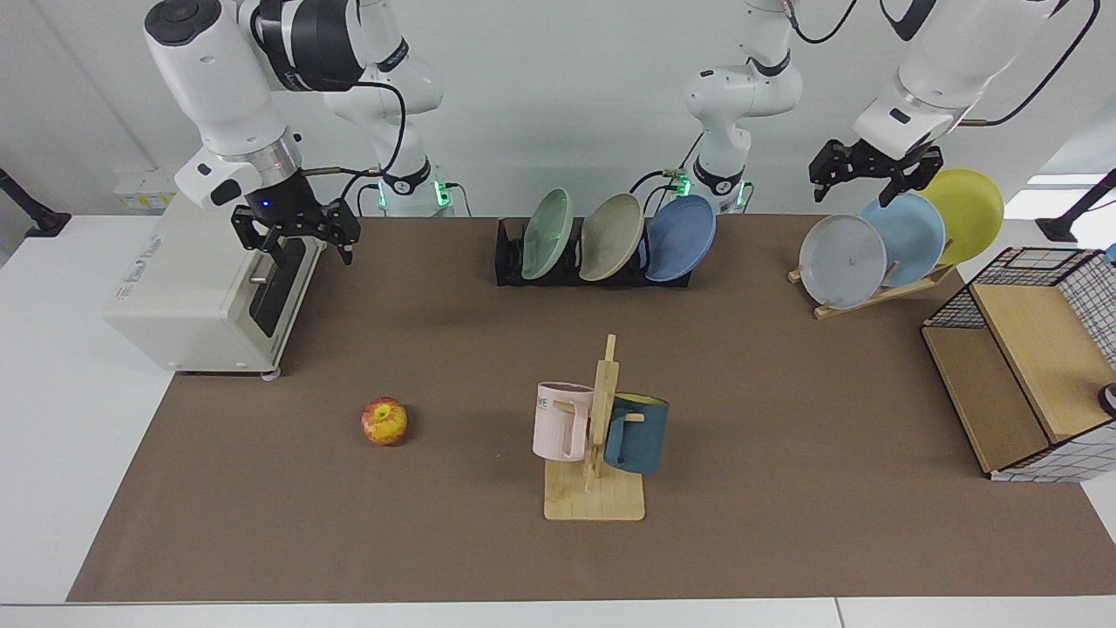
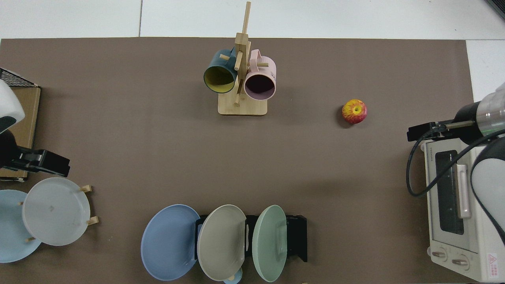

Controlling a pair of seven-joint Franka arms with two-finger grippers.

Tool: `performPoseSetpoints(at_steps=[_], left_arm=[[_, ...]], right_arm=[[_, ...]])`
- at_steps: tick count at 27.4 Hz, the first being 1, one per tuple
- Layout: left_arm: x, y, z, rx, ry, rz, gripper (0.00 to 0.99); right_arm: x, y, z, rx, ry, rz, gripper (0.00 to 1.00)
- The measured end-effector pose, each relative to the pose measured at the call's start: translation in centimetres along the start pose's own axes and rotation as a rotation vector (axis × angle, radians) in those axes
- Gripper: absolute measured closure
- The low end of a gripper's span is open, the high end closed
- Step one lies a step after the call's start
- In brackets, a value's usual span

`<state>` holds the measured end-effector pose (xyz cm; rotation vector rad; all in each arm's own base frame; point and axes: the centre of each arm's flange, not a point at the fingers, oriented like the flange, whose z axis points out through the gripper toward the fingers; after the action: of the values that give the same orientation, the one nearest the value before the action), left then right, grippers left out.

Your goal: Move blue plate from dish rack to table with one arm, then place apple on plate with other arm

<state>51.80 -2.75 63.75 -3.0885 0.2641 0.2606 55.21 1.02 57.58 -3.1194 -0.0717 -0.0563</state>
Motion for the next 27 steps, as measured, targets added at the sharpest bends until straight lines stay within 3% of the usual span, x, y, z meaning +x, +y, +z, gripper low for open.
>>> performPoseSetpoints(at_steps=[22, 27], left_arm=[[-0.07, 0.1, -0.3, -0.015, 0.009, 0.001, 0.0], [0.17, 0.3, -0.27, -0.027, 0.043, 0.004, 0.004]], right_arm=[[0.05, -0.03, -0.11, 0.0, 0.005, 0.0, 0.0], [0.21, 0.1, -0.68, 0.0, 0.017, 0.003, 0.0]])
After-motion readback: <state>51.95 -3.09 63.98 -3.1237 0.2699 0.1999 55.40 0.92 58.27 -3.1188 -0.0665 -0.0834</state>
